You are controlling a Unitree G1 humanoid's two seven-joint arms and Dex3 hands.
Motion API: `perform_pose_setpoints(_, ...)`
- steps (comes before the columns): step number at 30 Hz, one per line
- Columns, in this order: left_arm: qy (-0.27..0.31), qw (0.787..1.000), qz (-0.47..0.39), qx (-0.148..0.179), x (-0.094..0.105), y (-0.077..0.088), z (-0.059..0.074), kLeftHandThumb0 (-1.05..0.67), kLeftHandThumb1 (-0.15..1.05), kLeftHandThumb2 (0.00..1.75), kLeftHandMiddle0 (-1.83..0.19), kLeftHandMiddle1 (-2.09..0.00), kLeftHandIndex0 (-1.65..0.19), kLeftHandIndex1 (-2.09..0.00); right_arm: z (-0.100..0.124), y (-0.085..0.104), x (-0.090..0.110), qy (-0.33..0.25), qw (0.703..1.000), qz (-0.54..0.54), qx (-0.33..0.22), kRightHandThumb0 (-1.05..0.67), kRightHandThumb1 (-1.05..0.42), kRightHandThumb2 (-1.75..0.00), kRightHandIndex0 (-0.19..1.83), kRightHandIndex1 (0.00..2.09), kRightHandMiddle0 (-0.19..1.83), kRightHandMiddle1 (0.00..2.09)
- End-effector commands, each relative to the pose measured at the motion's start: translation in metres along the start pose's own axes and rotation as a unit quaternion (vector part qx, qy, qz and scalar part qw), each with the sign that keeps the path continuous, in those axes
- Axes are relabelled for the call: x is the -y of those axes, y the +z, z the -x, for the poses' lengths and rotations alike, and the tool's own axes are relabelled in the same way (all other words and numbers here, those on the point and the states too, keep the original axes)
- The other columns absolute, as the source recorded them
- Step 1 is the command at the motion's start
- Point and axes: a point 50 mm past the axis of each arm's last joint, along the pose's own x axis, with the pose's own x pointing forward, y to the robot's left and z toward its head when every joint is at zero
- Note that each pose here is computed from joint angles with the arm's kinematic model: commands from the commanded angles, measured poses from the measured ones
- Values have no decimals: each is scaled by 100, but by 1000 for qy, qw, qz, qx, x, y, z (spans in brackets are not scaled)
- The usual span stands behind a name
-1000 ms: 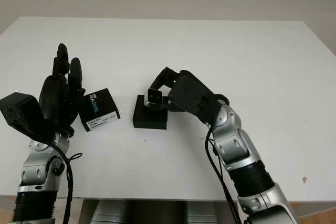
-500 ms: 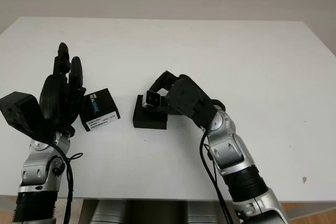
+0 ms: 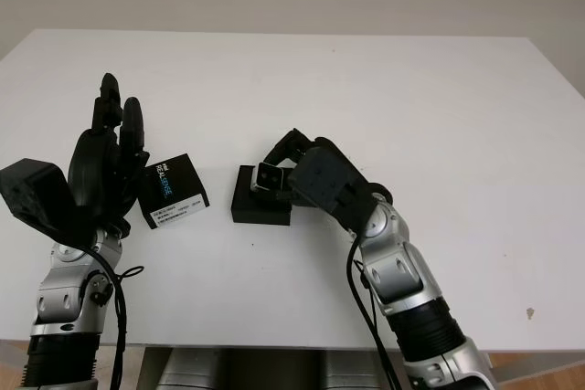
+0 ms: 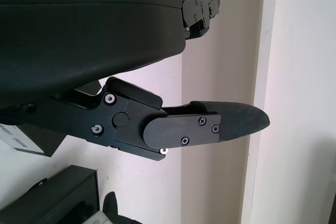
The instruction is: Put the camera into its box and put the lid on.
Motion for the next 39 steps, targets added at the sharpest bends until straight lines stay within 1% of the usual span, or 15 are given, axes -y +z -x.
perform_pose_setpoints(1,-4,1000,7,14,3,6,0,-75,105,47,19,-2,19,-1,1,1,2,-5,1000,6,9,-37,-101,-5,33,5,18,193)
perform_pose_setpoints(13,1,1000,10,16,3,7,1,-75,105,46,19,-2,19,-1,-3,-3,3,6,1000,30,0,-38,-101,-5,34,6,19,191)
perform_pose_setpoints(24,3,1000,10,17,4,7,1,-75,105,45,19,-3,19,-2,-6,-7,-1,13,999,43,-7,-38,-101,-5,35,6,19,191)
perform_pose_setpoints(27,1,1000,6,18,5,7,1,-75,105,45,19,-2,19,-1,-6,-7,-3,14,999,46,-4,-38,-101,-5,36,7,20,192)
perform_pose_setpoints(34,3,1000,12,19,5,8,1,-74,105,46,19,-2,19,-1,-7,-4,-4,13,998,56,2,-37,-101,-5,36,6,20,185)
perform_pose_setpoints(39,4,1000,4,22,5,9,1,-75,105,46,18,-2,18,-1,-7,-3,-4,13,998,69,-5,-38,-101,-5,36,6,20,186)
